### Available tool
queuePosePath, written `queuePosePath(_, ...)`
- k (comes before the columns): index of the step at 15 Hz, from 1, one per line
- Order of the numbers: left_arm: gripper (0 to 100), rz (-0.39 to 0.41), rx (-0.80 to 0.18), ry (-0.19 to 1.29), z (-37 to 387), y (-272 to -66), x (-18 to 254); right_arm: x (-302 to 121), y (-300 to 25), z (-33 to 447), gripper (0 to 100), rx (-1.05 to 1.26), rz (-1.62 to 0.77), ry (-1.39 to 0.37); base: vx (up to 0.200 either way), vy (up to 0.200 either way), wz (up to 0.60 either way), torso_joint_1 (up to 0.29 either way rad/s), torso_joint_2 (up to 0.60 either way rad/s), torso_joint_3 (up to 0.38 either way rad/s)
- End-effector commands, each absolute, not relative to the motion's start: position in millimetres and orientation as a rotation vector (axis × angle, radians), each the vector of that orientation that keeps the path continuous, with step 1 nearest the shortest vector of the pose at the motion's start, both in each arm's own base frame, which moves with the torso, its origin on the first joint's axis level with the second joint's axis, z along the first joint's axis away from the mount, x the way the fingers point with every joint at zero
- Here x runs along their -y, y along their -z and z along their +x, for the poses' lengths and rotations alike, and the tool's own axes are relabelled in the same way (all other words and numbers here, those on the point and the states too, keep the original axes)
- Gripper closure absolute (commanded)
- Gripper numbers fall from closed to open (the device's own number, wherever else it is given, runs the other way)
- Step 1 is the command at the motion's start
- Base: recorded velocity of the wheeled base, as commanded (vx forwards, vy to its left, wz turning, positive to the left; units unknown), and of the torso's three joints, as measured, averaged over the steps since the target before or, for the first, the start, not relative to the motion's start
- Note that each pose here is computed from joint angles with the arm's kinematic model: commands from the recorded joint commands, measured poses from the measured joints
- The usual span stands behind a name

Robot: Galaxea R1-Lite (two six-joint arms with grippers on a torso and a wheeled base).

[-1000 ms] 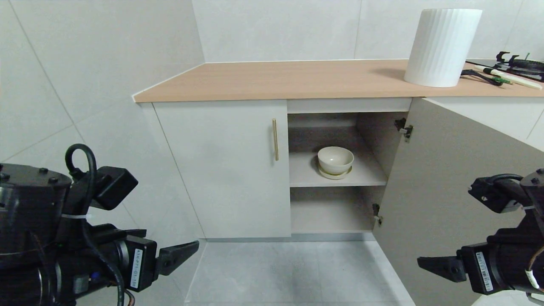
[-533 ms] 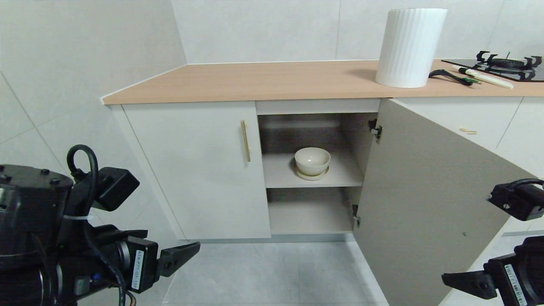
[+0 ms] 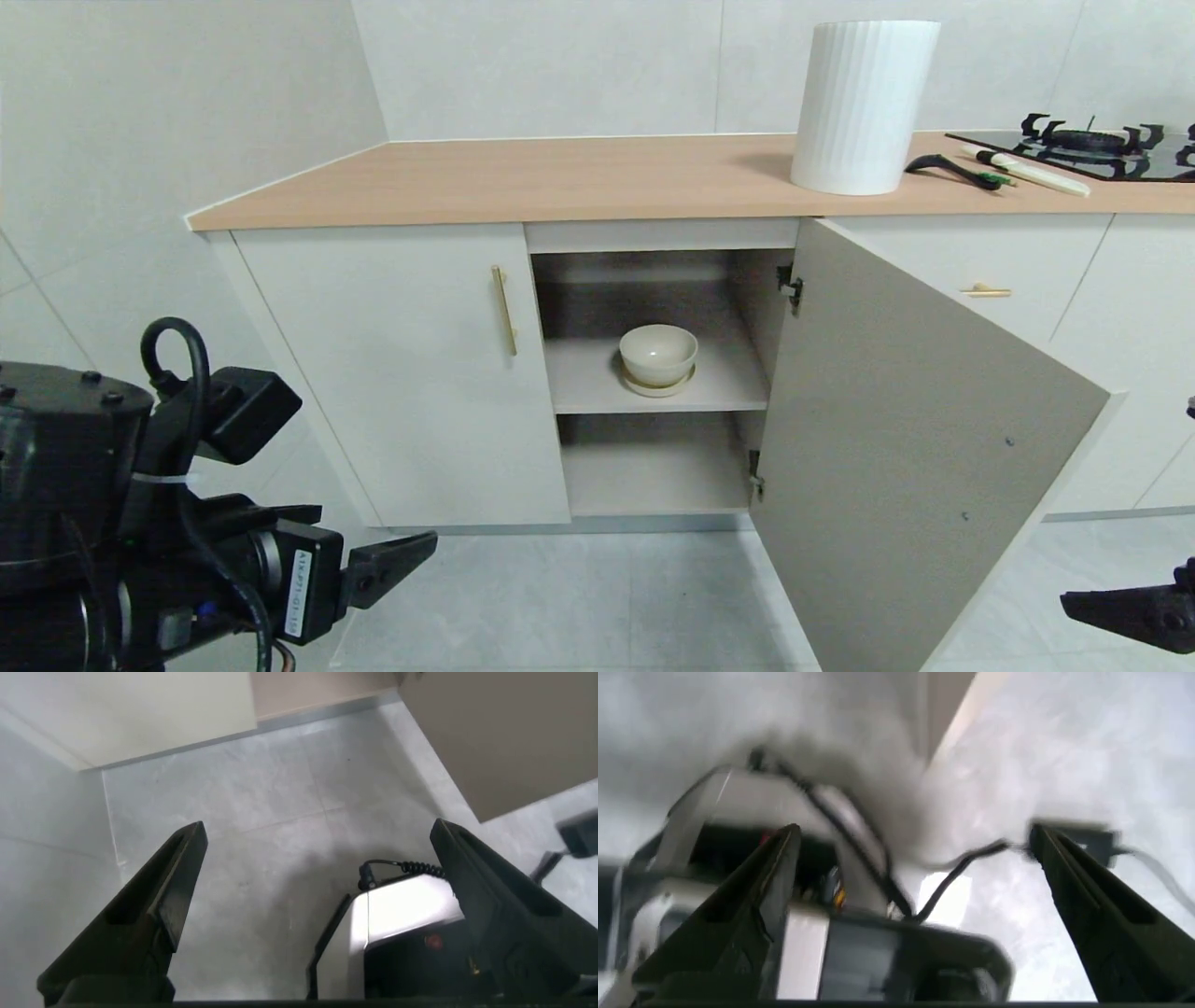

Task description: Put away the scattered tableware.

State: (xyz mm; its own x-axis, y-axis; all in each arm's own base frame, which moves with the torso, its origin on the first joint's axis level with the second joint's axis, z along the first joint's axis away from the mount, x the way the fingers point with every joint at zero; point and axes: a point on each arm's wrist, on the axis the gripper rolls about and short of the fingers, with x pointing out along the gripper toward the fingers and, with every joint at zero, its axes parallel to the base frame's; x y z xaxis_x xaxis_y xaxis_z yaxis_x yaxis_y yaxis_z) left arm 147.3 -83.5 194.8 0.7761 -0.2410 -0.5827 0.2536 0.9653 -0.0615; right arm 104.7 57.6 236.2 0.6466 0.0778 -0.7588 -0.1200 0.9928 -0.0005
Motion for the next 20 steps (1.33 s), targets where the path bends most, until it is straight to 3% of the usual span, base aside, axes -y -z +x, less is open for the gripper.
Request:
queuePosePath(1,0,0.022,-0.630,0.267,147.7,-194.4,83.7,-48.7,-238.8,108.9,0,-0.842,-0.043,-0.020,0.000,0.000,0.00,0.000,0.00,0.000)
queuePosePath(9,0,0.023,-0.633,0.267,147.8,-193.8,83.8,-10.3,-236.6,139.8,0,-0.824,-0.040,0.262,0.000,0.000,0.00,0.000,0.00,0.000)
queuePosePath(20,0,0.022,-0.630,0.267,147.3,-194.3,83.5,-4.7,-220.4,191.3,0,-0.735,0.072,0.330,0.000,0.000,0.00,0.000,0.00,0.000)
